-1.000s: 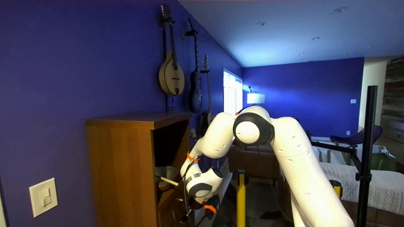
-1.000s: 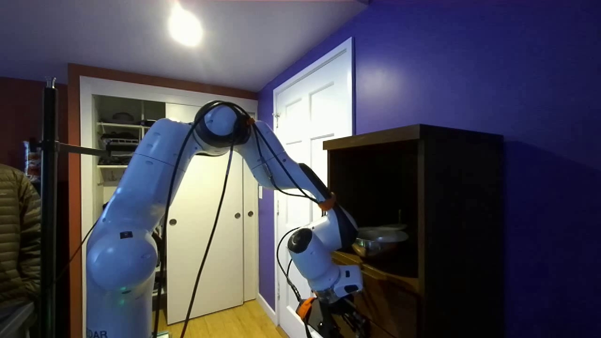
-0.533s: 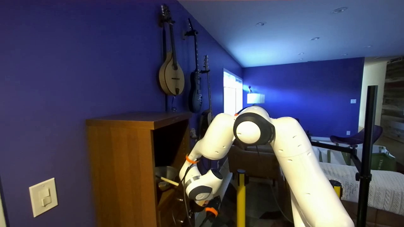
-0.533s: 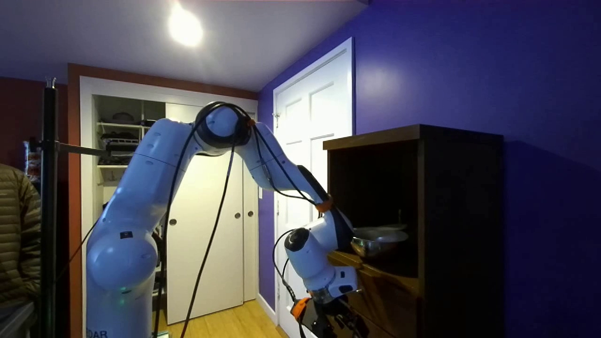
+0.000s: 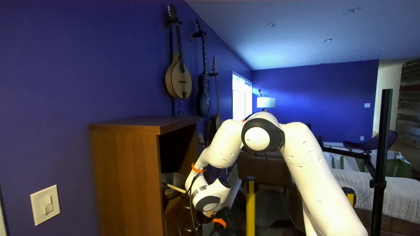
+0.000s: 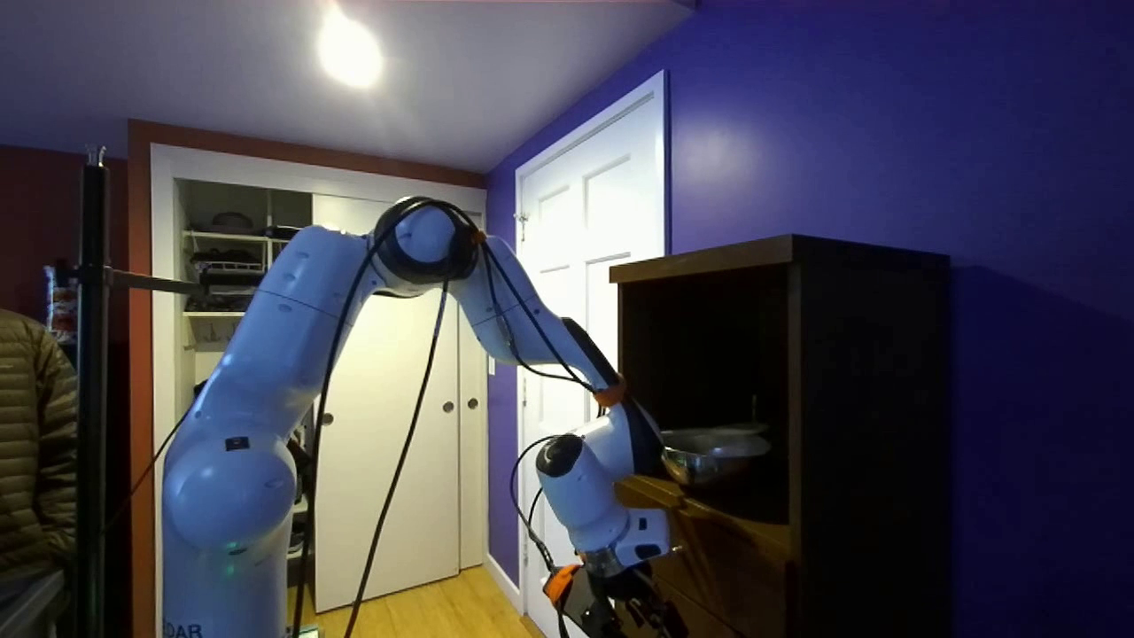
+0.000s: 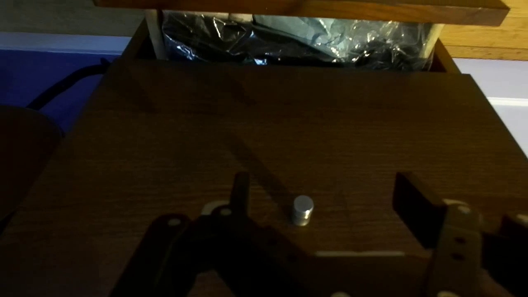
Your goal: Open the second drawer from the top
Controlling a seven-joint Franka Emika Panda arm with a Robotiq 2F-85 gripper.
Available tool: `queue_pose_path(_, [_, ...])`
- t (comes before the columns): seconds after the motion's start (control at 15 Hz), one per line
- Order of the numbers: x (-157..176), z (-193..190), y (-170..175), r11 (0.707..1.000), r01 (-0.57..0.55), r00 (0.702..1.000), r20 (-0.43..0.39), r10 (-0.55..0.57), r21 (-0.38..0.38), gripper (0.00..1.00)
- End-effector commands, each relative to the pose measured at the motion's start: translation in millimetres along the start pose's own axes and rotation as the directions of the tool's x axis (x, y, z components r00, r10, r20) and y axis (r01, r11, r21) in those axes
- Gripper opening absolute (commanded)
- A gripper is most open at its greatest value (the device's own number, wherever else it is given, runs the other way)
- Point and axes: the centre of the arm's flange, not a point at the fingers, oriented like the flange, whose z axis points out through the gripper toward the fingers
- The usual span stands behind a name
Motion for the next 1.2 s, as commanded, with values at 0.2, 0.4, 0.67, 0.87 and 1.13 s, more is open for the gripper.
queue_pose_path(0.2, [7.8,10.0,3.1,0.996,-0.087,0.996,0.016,0.087,0.005,0.54])
queue_pose_path(0.4, [11.2,8.3,3.2,0.993,-0.115,0.993,0.007,0.115,0.010,0.49])
queue_pose_path(0.67, [15.8,9.2,2.7,0.991,-0.133,0.991,-0.012,0.134,0.011,0.57])
queue_pose_path(0.87, [19.0,8.8,3.3,0.991,-0.134,0.991,-0.021,0.134,0.010,0.41])
queue_pose_path(1.13, [22.2,9.4,7.2,0.993,-0.121,0.992,-0.035,0.121,0.006,0.12])
